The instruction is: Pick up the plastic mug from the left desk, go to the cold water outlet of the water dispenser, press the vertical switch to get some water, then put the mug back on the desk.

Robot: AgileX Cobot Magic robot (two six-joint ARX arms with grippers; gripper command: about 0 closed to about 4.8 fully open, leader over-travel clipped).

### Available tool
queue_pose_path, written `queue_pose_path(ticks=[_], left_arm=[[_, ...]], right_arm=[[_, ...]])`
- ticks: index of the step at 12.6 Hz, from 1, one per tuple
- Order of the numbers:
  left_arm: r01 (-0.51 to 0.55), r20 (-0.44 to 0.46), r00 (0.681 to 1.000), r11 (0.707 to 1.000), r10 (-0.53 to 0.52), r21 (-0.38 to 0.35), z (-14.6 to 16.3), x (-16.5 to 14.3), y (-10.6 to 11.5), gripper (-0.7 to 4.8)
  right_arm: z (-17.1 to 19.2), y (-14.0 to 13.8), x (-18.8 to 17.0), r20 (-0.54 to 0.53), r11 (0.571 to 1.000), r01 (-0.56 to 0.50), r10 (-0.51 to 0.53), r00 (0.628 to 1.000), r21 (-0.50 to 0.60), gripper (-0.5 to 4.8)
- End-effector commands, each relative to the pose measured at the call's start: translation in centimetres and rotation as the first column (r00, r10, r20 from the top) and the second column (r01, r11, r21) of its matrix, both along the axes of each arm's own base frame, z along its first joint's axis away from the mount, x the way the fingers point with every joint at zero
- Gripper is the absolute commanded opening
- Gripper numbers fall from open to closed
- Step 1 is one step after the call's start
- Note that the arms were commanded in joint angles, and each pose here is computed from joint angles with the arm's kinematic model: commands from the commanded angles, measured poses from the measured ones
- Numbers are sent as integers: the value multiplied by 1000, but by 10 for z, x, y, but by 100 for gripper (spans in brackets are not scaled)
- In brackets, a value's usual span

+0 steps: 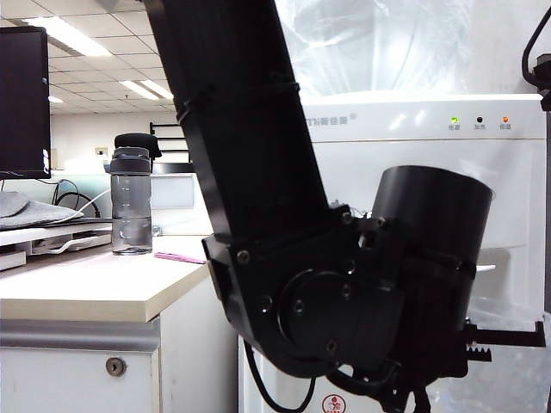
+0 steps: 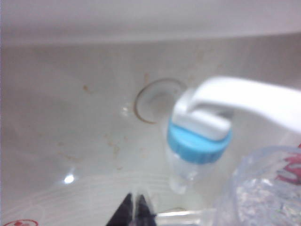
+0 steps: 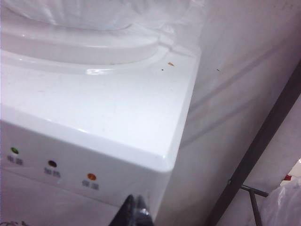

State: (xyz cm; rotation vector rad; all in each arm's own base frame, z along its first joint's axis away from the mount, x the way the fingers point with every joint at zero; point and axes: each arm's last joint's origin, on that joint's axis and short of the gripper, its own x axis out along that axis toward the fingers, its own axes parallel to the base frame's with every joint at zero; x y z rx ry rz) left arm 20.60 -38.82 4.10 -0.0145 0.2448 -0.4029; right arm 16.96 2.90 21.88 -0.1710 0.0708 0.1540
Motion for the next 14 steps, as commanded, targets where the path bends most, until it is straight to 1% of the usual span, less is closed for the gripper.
queue_pose_path(ticks=[1, 7, 14], left_arm=[[-1, 34, 999, 997, 3, -73, 13, -1, -4, -5], [0, 39, 999, 998, 3, -68, 13, -2, -5, -5], [3, 55, 998, 998, 0, -64, 21, -2, -5, -5]], right_arm=[[3, 0, 0, 18, 1000, 2, -2, 1000, 1, -1], [3, 0, 0, 18, 1000, 2, -2, 1000, 1, -1], [3, 0, 0, 21, 1000, 3, -3, 1000, 2, -1]])
